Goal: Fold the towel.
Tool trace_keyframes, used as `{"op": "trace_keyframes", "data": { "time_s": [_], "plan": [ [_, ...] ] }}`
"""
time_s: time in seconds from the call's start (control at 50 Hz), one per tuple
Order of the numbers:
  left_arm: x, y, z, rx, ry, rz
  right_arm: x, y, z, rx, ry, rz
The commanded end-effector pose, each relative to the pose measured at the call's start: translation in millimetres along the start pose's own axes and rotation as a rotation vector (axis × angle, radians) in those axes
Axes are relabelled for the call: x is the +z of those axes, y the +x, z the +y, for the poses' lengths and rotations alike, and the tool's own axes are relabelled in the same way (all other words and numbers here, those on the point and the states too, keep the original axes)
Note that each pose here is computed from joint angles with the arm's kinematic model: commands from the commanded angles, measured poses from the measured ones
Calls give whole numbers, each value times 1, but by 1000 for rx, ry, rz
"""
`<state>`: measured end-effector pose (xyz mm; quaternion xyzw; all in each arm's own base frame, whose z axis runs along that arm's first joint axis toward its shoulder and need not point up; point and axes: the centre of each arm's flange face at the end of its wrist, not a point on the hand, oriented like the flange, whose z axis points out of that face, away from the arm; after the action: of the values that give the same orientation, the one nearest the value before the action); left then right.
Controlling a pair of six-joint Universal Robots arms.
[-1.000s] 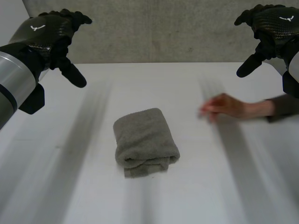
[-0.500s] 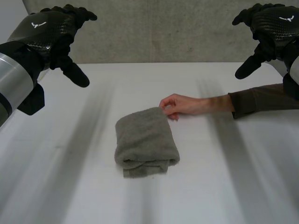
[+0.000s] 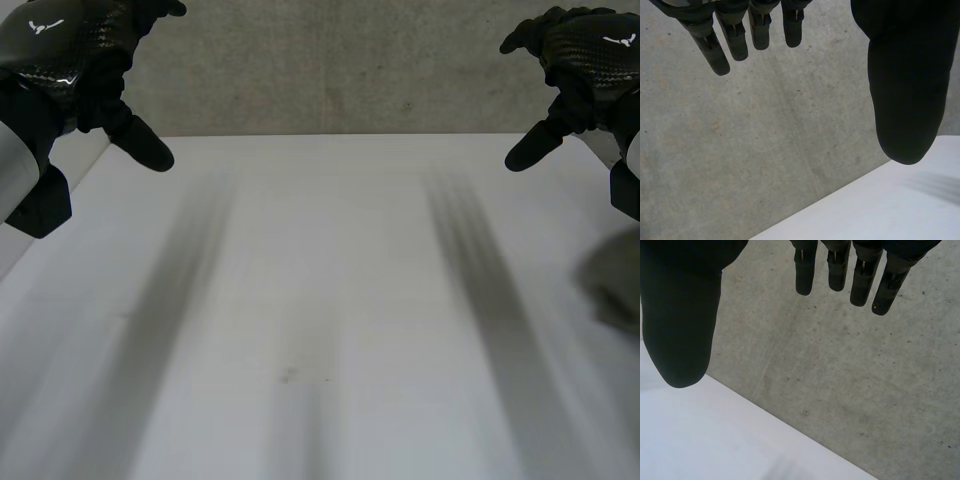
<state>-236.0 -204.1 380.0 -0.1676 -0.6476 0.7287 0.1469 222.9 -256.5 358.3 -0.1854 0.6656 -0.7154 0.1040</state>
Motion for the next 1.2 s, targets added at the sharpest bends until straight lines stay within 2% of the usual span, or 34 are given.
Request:
{"op": "trace_keyframes", "data": {
  "time_s": [0.02, 0.46, 0.66, 1.2],
  "plan": [
    [-3, -2, -3, 4, 5, -10, -2, 1, -2, 1, 3, 5],
    [-15, -3, -17, 7, 27, -22, -22, 3, -24, 40, 35, 16],
    [-16, -9, -20, 8, 34, -86, -28, 0, -27, 42, 29, 9],
    [-19, -10, -27, 4, 56, -84, -36, 0, -36, 42, 35, 4]
  ]
}}
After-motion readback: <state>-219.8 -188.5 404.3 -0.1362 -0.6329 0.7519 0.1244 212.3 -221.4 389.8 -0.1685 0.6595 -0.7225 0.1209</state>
